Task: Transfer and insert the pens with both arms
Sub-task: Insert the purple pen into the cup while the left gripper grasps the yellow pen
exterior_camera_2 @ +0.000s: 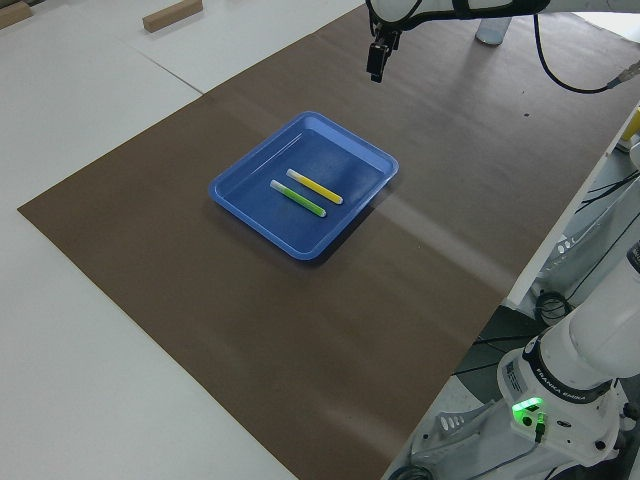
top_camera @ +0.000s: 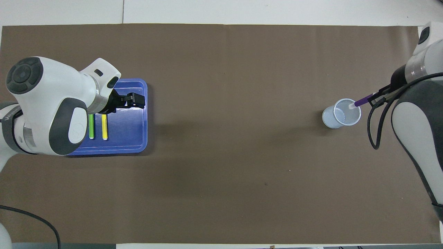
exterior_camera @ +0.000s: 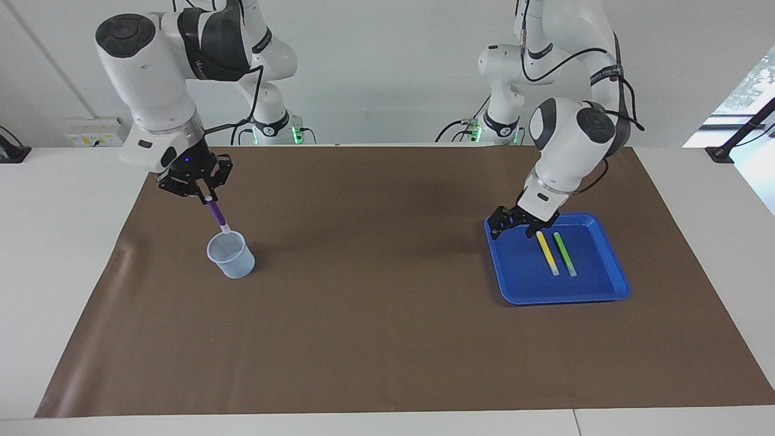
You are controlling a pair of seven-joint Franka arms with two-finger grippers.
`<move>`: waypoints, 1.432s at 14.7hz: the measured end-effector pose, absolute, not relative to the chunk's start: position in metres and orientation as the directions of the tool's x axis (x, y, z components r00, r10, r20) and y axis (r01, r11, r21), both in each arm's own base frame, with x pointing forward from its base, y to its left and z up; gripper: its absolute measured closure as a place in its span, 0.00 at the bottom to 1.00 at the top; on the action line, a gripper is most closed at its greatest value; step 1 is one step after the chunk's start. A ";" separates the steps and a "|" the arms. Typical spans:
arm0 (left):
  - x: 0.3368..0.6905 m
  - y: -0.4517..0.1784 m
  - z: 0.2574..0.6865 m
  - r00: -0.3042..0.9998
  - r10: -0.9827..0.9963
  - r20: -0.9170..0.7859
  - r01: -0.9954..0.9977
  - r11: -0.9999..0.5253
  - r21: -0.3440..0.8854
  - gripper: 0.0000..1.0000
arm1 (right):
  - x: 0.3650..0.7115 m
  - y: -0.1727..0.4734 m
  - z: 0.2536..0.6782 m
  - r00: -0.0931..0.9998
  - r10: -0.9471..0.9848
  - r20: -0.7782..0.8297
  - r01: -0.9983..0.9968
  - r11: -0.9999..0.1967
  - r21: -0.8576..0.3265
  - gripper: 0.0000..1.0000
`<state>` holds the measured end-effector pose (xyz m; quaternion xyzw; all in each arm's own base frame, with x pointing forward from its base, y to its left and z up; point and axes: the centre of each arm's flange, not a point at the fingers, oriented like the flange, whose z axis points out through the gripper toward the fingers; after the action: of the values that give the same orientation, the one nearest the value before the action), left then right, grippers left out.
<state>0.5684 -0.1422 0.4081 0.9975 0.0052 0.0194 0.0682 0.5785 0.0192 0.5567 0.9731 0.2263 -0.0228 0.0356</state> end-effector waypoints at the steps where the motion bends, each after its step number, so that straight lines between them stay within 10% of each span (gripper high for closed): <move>1: 0.567 -0.127 0.396 0.999 -0.006 0.045 -0.012 -0.992 0.127 0.00 | 0.578 0.012 0.546 0.897 0.437 -0.071 0.441 -0.896 0.055 0.82; 13: 0.557 -0.052 0.314 0.996 -0.082 0.030 -0.084 -0.994 0.074 0.04 | 0.571 0.005 0.461 0.892 0.448 -0.066 0.451 -0.891 0.051 0.82; 19: 0.549 -0.050 0.303 0.997 -0.082 0.007 -0.083 -0.994 0.071 0.75 | 0.573 0.006 0.472 0.893 0.448 -0.046 0.451 -0.891 0.060 0.22; 21: 0.549 -0.049 0.303 0.997 -0.082 0.007 -0.082 -0.994 0.071 0.80 | 0.576 0.009 0.489 0.893 0.450 -0.023 0.450 -0.890 0.064 0.01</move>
<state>0.5490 -0.0491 0.3030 0.9985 -0.0411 0.0021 0.0358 0.5761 0.0088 0.4889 0.9722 0.2315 -0.0039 0.0340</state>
